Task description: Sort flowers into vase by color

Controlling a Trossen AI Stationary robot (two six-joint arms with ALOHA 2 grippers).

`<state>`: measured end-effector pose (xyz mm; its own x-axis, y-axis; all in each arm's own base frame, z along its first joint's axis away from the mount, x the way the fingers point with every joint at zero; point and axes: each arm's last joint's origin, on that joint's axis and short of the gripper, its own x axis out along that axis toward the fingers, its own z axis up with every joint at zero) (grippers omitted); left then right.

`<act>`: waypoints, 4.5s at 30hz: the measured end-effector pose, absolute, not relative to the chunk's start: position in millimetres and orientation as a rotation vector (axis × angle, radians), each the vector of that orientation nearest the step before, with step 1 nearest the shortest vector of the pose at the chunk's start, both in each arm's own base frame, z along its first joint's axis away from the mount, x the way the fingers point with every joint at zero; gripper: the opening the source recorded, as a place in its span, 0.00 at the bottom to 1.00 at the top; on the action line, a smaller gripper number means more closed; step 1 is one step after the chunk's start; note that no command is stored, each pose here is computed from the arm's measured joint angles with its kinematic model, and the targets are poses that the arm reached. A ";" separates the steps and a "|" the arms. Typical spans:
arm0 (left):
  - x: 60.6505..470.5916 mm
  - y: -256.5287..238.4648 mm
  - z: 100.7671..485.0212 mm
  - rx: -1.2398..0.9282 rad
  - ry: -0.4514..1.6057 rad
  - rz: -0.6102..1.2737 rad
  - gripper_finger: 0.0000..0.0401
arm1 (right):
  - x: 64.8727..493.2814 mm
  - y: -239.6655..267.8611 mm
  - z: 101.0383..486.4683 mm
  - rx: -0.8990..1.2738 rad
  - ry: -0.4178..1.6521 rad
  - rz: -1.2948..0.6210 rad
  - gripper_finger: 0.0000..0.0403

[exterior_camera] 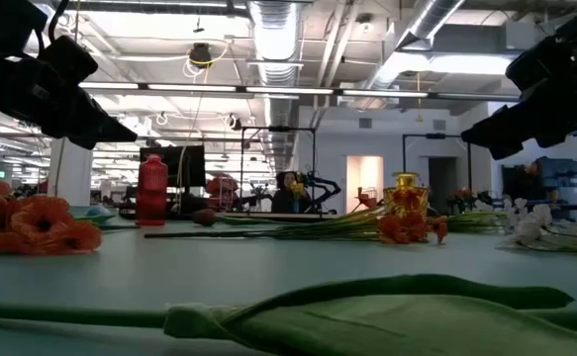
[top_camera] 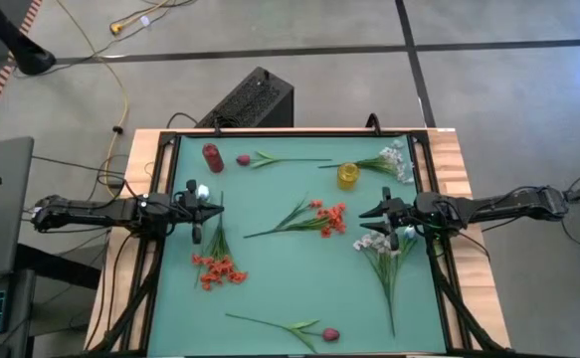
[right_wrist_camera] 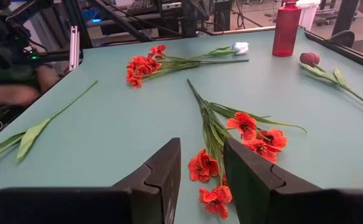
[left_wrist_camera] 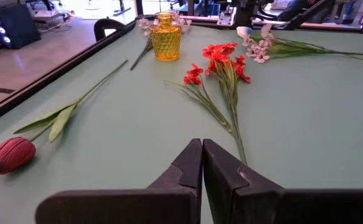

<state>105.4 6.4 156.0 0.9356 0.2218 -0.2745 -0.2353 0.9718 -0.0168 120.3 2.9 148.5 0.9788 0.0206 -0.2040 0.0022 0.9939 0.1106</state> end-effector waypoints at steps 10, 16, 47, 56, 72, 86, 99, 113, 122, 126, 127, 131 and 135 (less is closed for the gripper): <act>105.4 6.4 156.1 -0.050 0.275 0.234 0.00 | 120.3 2.9 148.6 0.111 0.207 0.010 0.37; 105.4 6.4 156.0 -0.050 0.275 0.234 0.00 | 120.3 2.9 148.5 0.111 0.207 0.010 0.37; 105.3 15.3 172.4 -0.320 0.005 0.559 0.00 | 122.1 -2.1 161.1 0.054 0.092 -0.083 0.37; 111.9 13.4 194.7 -0.161 -0.155 0.465 0.00 | 128.7 -11.3 212.5 0.191 0.114 -0.182 0.37; 144.9 13.1 191.8 0.184 -0.110 0.460 0.45 | 178.3 19.1 254.0 0.850 0.946 -0.319 0.37; 157.2 28.6 186.2 0.263 -0.129 0.334 0.55 | 190.0 107.1 208.2 1.295 1.414 -0.572 0.37; 156.0 34.1 189.2 0.282 -0.167 0.280 0.55 | 184.6 155.1 172.1 1.262 1.522 -0.740 0.41; 156.3 33.5 188.5 0.284 -0.162 0.261 0.55 | 199.2 163.4 134.1 1.156 1.571 -0.778 0.52; 157.0 33.7 184.4 0.280 -0.119 0.256 0.55 | 205.5 154.2 136.4 1.182 1.539 -0.777 0.25; 157.3 33.8 182.5 0.278 -0.099 0.253 0.55 | 207.7 147.3 147.8 1.160 1.396 -0.742 0.07; 157.4 33.8 181.7 0.277 -0.091 0.253 0.55 | 208.4 145.3 151.8 1.148 1.350 -0.726 0.06; 157.5 33.8 180.9 0.276 -0.083 0.252 0.55 | 211.6 139.7 174.4 1.094 1.149 -0.585 0.08; 157.6 33.9 179.5 0.274 -0.069 0.250 0.55 | 213.8 127.5 203.7 0.991 0.880 -0.476 0.09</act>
